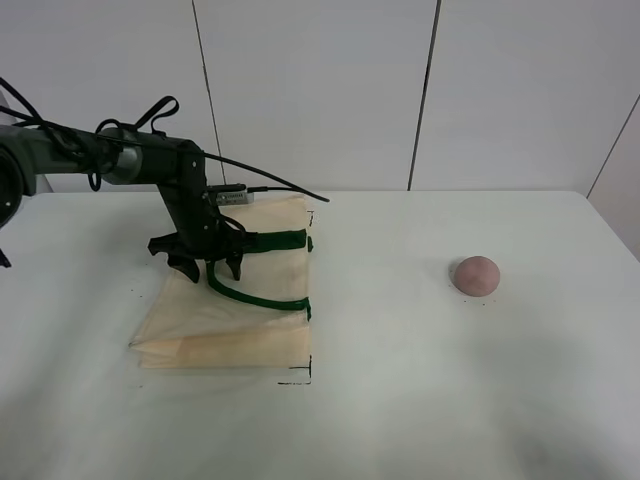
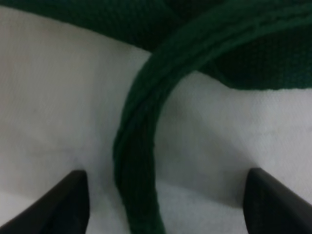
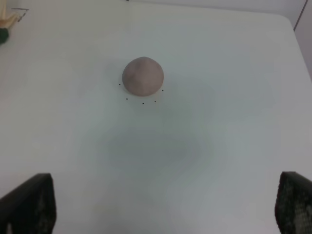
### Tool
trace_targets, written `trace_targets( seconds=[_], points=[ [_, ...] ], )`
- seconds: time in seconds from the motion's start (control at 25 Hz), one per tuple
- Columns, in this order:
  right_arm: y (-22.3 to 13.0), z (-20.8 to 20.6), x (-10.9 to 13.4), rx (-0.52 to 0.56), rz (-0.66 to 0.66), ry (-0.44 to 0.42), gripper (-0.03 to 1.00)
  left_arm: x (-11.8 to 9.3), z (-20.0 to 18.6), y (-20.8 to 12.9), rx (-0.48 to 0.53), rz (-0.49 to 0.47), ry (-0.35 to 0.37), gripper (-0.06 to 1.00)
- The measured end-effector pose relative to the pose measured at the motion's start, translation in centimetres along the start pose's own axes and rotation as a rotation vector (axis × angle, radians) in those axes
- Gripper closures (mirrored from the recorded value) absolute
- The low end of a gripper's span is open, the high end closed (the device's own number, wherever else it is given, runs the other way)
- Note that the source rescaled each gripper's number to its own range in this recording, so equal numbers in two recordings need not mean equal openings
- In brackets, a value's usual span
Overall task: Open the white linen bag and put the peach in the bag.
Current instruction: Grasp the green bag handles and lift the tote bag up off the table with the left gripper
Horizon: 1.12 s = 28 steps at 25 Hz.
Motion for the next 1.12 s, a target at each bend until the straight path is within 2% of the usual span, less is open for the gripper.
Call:
trace_targets(
  seconds=[0.08,0.12,0.2,0.28,0.32,0.48,0.56,0.92,1.12],
  points=[
    [0.0,0.0,0.0,0.0,0.0,0.0,-0.03,0.0,0.0,0.0,-0.003,0.002,0.002,0.06],
    [0.0,0.0,0.0,0.0,0.0,0.0,-0.03,0.0,0.0,0.0,-0.003,0.003,0.003,0.15],
    [0.0,0.0,0.0,0.0,0.0,0.0,-0.03,0.1,0.0,0.0,-0.001,0.007,0.01,0.41],
    [0.0,0.0,0.0,0.0,0.0,0.0,-0.03,0.3,0.0,0.0,-0.004,0.001,0.026,0.8],
    [0.0,0.0,0.0,0.0,0.0,0.0,-0.03,0.4,-0.1,0.1,-0.007,-0.008,0.036,0.93],
    [0.0,0.0,0.0,0.0,0.0,0.0,-0.03,0.5,-0.8,0.2,0.002,-0.028,0.058,0.94],
    [0.0,0.0,0.0,0.0,0.0,0.0,-0.03,0.4,-2.5,0.7,-0.009,-0.033,0.056,0.94],
    [0.0,0.0,0.0,0.0,0.0,0.0,-0.03,-0.9,-18.9,3.0,-0.243,0.121,-0.056,0.94],
    [0.0,0.0,0.0,0.0,0.0,0.0,-0.03,-1.6,-25.5,3.2,-0.391,0.19,-0.115,0.94]
  ],
)
Point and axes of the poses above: a point on each arm's last joint axis where the gripper is mounted, z pointing out along that axis toward the gripper, x along the wrist's bending axis when the last joint is at zero, y = z × x, the point moved 1 cm from there along z, pointing out along that axis toward the gripper
